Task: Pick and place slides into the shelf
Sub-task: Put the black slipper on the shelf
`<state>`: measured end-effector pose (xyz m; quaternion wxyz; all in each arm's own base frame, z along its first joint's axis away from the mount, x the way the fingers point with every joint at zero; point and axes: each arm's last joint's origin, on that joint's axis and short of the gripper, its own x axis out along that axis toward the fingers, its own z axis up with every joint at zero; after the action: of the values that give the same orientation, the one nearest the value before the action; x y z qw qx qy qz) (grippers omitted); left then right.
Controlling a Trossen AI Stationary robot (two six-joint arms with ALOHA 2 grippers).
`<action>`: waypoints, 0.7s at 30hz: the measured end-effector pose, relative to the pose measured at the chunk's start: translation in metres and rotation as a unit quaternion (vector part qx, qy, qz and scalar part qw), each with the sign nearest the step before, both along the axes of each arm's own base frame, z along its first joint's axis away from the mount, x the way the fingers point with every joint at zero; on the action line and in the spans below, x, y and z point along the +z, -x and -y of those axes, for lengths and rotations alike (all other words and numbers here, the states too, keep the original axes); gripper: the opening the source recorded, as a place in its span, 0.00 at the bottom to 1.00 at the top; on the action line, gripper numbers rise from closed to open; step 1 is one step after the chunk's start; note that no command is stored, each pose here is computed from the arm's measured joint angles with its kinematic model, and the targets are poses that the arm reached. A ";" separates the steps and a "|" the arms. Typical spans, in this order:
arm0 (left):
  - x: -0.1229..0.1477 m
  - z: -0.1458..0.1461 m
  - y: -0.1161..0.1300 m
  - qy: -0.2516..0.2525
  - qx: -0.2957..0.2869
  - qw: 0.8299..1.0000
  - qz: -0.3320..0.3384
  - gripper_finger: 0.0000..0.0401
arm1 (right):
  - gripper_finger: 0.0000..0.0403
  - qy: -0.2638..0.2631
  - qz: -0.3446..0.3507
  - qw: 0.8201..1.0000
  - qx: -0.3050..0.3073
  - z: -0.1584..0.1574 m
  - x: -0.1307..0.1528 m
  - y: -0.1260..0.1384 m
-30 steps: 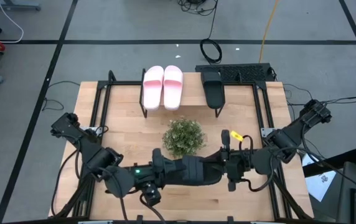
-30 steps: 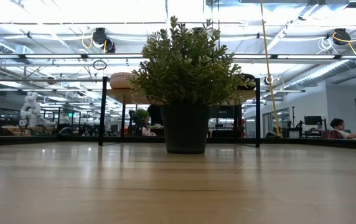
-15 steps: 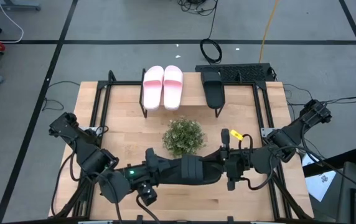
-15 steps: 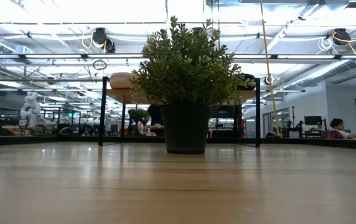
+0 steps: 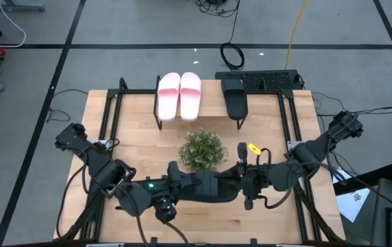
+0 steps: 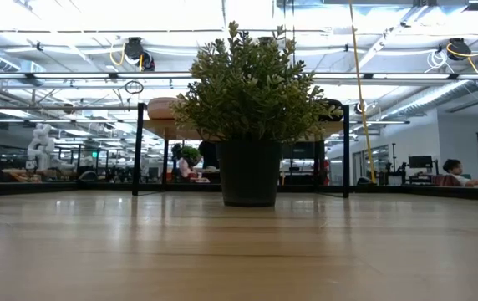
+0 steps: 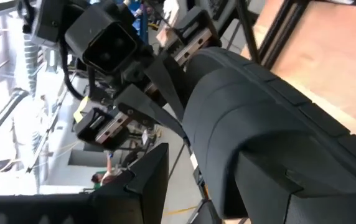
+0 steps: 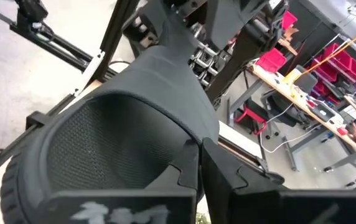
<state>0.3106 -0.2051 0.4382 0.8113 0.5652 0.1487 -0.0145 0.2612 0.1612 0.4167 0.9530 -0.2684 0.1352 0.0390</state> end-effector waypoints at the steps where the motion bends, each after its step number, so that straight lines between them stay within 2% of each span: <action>1: 0.000 -0.002 -0.001 0.001 -0.002 1.000 -0.002 0.45 | 0.00 0.002 -0.003 1.000 -0.001 0.000 -0.002 -0.002; 6: -0.001 -0.006 -0.005 0.008 -0.017 1.000 -0.008 0.45 | 0.00 0.015 -0.008 1.000 0.002 -0.003 -0.006 -0.007; 8: -0.001 -0.006 -0.005 0.007 -0.016 1.000 -0.008 0.41 | 0.00 0.017 -0.008 1.000 0.002 -0.004 -0.006 -0.007; 11: -0.001 -0.006 -0.005 0.008 -0.017 1.000 -0.009 0.29 | 0.00 0.015 -0.002 1.000 0.002 -0.004 -0.005 -0.007; 15: -0.002 -0.008 -0.006 0.010 -0.029 0.999 -0.015 0.05 | 0.00 0.018 0.008 1.000 0.002 -0.003 -0.003 -0.009; 21: -0.003 -0.011 -0.008 0.033 -0.021 0.999 -0.021 0.02 | 0.00 0.017 0.008 1.000 -0.003 -0.001 -0.003 -0.010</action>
<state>0.3186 -0.1937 0.4350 0.8258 0.5405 0.1533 -0.0481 0.2708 0.1621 0.4137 0.9495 -0.2841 0.1290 0.0322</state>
